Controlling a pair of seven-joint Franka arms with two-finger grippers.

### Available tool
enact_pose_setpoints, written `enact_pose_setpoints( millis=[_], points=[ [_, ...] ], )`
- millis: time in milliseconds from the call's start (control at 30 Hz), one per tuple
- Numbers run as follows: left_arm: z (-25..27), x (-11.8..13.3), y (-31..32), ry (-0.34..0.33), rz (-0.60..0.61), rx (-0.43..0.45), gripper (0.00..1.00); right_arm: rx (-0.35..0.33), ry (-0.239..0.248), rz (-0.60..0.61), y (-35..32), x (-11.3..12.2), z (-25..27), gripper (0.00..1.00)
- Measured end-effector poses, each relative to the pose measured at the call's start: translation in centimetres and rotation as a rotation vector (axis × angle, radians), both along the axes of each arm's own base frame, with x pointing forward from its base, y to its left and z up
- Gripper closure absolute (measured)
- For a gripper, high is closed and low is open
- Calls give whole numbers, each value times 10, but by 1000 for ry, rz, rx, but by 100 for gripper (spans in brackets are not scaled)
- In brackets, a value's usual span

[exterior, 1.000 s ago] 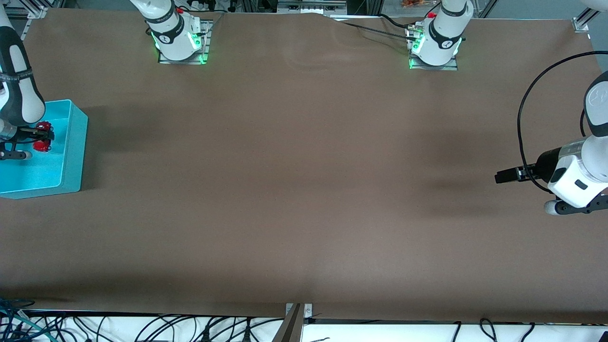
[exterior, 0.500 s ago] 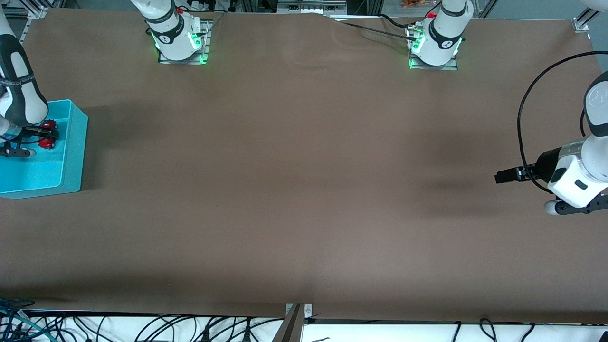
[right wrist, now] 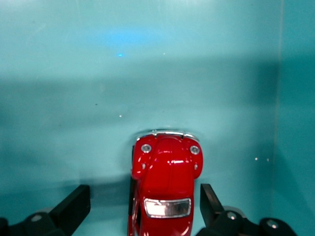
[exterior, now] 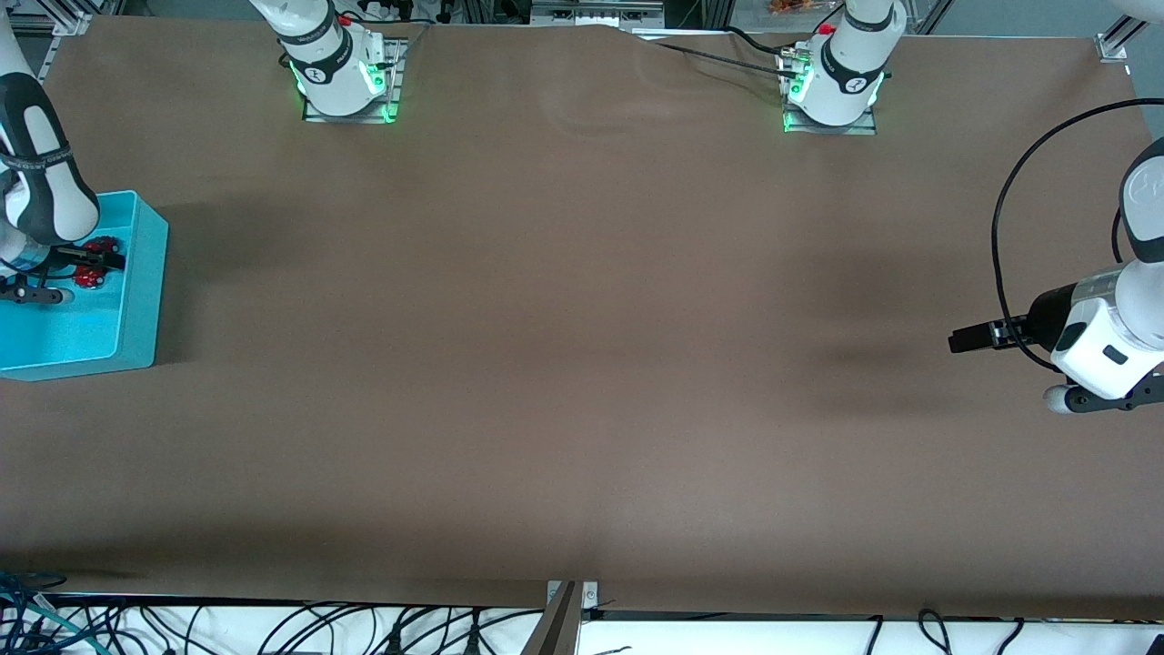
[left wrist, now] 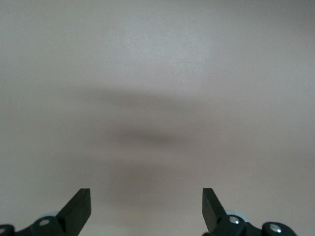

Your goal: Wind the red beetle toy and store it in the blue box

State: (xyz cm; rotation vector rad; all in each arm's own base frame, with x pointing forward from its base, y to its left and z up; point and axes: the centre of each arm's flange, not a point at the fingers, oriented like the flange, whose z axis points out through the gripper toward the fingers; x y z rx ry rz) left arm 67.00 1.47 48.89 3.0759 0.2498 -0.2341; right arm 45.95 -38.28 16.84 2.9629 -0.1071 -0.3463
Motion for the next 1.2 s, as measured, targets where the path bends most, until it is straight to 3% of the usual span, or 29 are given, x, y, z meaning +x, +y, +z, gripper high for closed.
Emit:
enact_pose_setpoints(
  millis=[267, 667, 1033, 1200],
  points=[
    [0, 0, 0, 0, 0, 0, 0, 14, 2, 2, 12, 11, 12, 0],
    [0, 1, 0, 0, 0, 0, 0, 43, 69, -29, 13, 14, 60, 0],
    [-1, 2, 0, 0, 0, -1, 0, 59, 87, -11, 30, 24, 83, 0],
    [-1, 2, 0, 0, 0, -1, 0, 69, 123, -10, 36, 33, 103, 0]
  ],
)
